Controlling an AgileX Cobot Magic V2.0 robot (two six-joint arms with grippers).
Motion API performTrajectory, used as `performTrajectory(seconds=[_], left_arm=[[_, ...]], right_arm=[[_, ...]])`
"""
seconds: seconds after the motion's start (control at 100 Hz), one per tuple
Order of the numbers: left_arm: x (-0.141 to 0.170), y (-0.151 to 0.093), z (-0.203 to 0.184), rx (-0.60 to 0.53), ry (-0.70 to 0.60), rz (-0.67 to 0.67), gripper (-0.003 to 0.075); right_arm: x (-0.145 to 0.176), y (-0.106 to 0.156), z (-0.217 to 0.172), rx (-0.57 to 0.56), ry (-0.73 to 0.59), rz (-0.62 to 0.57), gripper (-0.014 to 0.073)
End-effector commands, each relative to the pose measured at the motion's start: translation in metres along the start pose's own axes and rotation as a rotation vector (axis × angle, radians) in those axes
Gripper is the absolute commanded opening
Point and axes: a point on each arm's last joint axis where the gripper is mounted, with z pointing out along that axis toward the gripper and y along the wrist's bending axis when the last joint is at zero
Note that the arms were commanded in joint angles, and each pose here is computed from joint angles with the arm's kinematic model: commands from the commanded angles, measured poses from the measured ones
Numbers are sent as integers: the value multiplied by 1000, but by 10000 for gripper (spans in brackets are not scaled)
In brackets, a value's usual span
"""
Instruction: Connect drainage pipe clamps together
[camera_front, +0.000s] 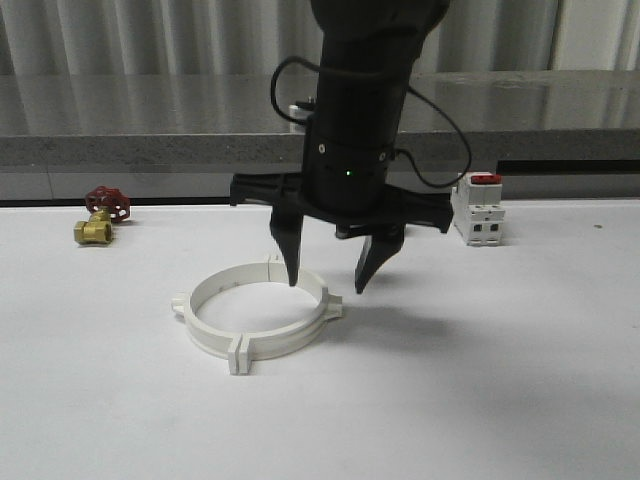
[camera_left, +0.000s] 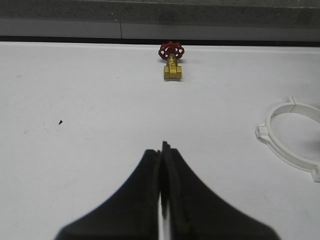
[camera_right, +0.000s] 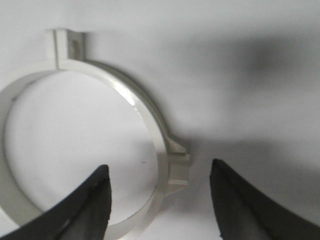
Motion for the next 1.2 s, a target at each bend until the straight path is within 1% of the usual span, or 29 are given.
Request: performTrajectory(seconds=[0.0, 0.13, 0.25, 0.42, 0.53, 0.56, 0.67, 0.77, 0.86, 0.93, 1.03, 1.19], left_arm=[[-14, -2, -3, 13, -89, -2, -20], [-14, -2, -3, 13, -89, -2, -20], [-14, -2, -3, 13, -89, -2, -20], [-14, -2, -3, 13, -89, -2, -20], [-14, -2, -3, 13, -89, -2, -20], [-14, -2, -3, 13, -89, -2, -20], [-14, -2, -3, 13, -89, -2, -20], [-14, -2, -3, 13, -89, -2, -20], [-14, -2, -3, 13, -89, -2, -20], [-14, -2, -3, 13, -89, -2, -20], [-14, -2, -3, 13, -89, -2, -20], [-14, -2, -3, 13, -89, -2, -20]], right_arm=[[-18, 1, -56, -81, -128, -36, 468], [-28, -9, -96, -115, -209, -96, 468], [-36, -27, -138, -117, -284, -167, 468], [-41, -74, -187, -54, -349, -250, 468], [-34, -106, -215, -37, -390, -321, 468], [-32, -117, -219, -34, -391, -320, 468], [-16, -150, -237, -40, -416, -285, 468], [2, -181, -244, -6, -435, -237, 468], [25, -200, -251, 26, -471, -189, 468], [44, -209, -256, 41, -519, -164, 468], [76, -214, -262, 44, -578, -162, 468], [121, -221, -255, 40, -594, -164, 468]])
